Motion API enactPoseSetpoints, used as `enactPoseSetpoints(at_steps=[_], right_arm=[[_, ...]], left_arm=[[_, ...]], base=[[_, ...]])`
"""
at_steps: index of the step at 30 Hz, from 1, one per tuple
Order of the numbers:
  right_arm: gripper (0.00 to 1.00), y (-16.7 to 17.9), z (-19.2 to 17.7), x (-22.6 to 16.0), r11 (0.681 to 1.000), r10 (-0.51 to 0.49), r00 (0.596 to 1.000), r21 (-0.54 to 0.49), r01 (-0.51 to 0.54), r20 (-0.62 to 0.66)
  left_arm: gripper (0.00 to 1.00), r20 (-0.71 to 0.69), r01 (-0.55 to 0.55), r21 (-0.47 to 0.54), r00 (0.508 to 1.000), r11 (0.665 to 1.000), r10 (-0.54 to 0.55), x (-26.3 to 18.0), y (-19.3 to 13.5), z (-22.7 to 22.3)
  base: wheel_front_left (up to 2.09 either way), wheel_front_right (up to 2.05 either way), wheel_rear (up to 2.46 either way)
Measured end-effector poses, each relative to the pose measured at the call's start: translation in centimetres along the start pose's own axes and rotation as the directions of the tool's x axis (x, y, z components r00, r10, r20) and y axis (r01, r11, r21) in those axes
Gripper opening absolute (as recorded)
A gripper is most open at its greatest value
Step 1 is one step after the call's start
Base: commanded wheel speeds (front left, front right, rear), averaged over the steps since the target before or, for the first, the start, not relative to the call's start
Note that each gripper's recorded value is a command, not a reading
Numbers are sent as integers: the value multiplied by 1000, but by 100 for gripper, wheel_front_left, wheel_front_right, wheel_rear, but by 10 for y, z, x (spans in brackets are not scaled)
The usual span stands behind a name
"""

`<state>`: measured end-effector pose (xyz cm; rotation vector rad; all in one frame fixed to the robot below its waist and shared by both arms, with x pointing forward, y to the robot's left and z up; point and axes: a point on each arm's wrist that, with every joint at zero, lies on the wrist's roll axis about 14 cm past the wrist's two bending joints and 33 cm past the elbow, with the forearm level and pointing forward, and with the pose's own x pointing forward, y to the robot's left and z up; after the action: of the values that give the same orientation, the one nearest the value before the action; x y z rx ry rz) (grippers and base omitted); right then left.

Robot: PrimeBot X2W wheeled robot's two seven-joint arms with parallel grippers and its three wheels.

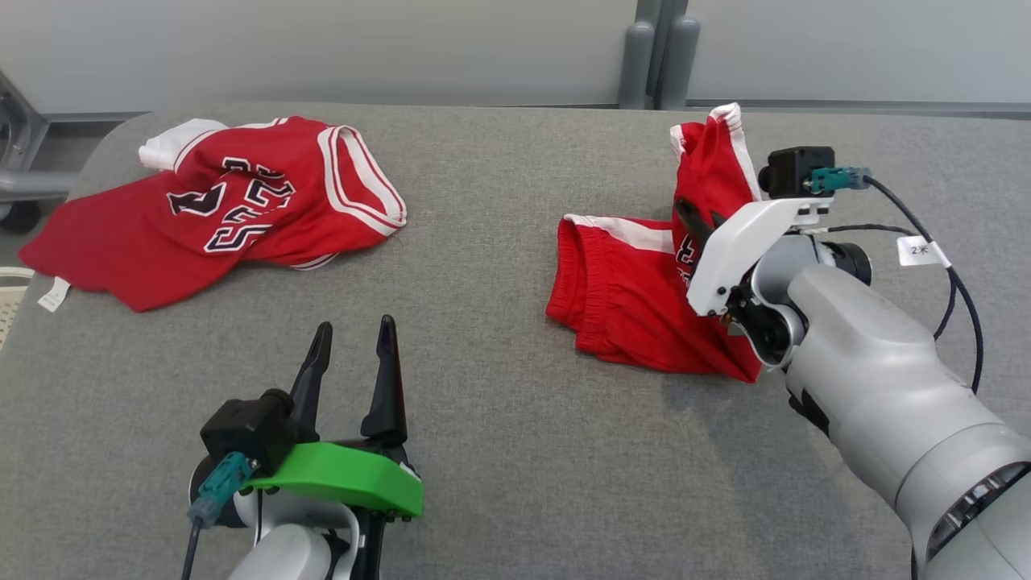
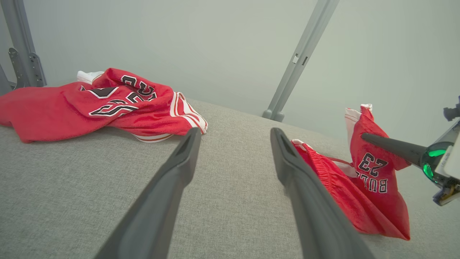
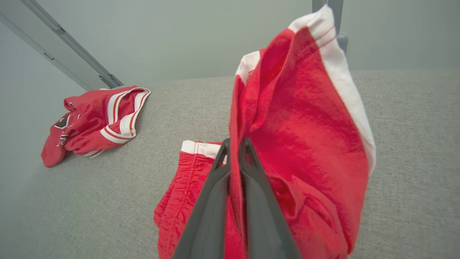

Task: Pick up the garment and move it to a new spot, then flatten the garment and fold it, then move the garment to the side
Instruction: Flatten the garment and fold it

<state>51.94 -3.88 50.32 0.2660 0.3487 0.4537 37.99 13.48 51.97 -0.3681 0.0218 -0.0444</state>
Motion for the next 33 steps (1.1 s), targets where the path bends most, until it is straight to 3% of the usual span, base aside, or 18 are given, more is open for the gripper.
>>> enactPoseSetpoints(at_steps=[10,22,23,25,26,27,33], right_arm=[[0,37,-46,17,996,69,989,-41,-75,-129],[0,47,-76,16,988,88,973,-105,-113,-214],[9,48,-76,15,988,89,973,-106,-114,-212],[38,49,-76,15,987,92,973,-111,-117,-211],[62,49,-76,14,986,94,973,-114,-119,-210],[100,51,-74,14,986,97,974,-115,-123,-206],[100,65,-61,10,982,137,978,-106,-155,-158]], left_arm=[[100,2,-42,-5,999,999,42,-4,12,0],[100,2,-57,-9,998,998,57,-3,16,-2],[100,2,-55,-9,998,998,55,-2,16,-2],[100,1,-53,-9,999,999,53,-2,15,-3],[100,0,-51,-8,999,999,51,-2,14,-3],[100,0,-49,-8,999,999,49,-2,14,-3],[100,4,-30,-7,1000,1000,30,-1,8,-2]], base=[[0,0,0],[0,0,0],[0,0,0],[0,0,0],[0,0,0],[0,0,0],[0,0,0]])
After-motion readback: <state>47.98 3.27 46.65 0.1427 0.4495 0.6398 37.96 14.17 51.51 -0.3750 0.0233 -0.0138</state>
